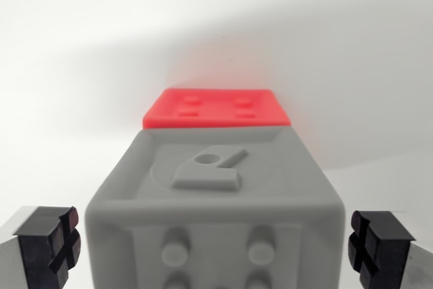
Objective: Destack cube
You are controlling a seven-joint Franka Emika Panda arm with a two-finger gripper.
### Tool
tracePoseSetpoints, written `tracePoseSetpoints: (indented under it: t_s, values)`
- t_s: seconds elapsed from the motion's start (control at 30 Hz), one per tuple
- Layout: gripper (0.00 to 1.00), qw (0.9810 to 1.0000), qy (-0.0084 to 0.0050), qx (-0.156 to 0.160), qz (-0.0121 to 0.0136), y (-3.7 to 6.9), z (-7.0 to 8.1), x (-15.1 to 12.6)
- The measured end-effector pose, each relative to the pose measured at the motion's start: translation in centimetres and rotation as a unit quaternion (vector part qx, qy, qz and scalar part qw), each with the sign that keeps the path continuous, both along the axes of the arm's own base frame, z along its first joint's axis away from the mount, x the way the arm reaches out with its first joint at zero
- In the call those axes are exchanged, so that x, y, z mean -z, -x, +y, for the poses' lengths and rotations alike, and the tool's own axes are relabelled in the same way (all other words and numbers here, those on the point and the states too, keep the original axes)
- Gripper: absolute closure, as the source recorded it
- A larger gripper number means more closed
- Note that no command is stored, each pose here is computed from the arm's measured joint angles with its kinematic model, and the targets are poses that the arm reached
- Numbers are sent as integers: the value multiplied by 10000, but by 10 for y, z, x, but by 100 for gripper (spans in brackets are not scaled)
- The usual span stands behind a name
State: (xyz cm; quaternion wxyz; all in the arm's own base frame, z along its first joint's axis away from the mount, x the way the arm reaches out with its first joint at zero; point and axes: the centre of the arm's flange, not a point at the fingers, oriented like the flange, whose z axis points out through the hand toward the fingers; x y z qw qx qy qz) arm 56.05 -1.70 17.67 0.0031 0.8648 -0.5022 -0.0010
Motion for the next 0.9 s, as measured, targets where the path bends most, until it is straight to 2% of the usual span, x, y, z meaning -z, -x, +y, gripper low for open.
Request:
tracePoseSetpoints:
  t_s: [0.27, 0.3, 0.9]
  values:
    - [0, 10000, 0, 0, -3, 0, 0, 7]
    - [100, 10000, 0, 0, -4, 0, 0, 7]
    - [100, 10000, 0, 0, -8, 0, 0, 7]
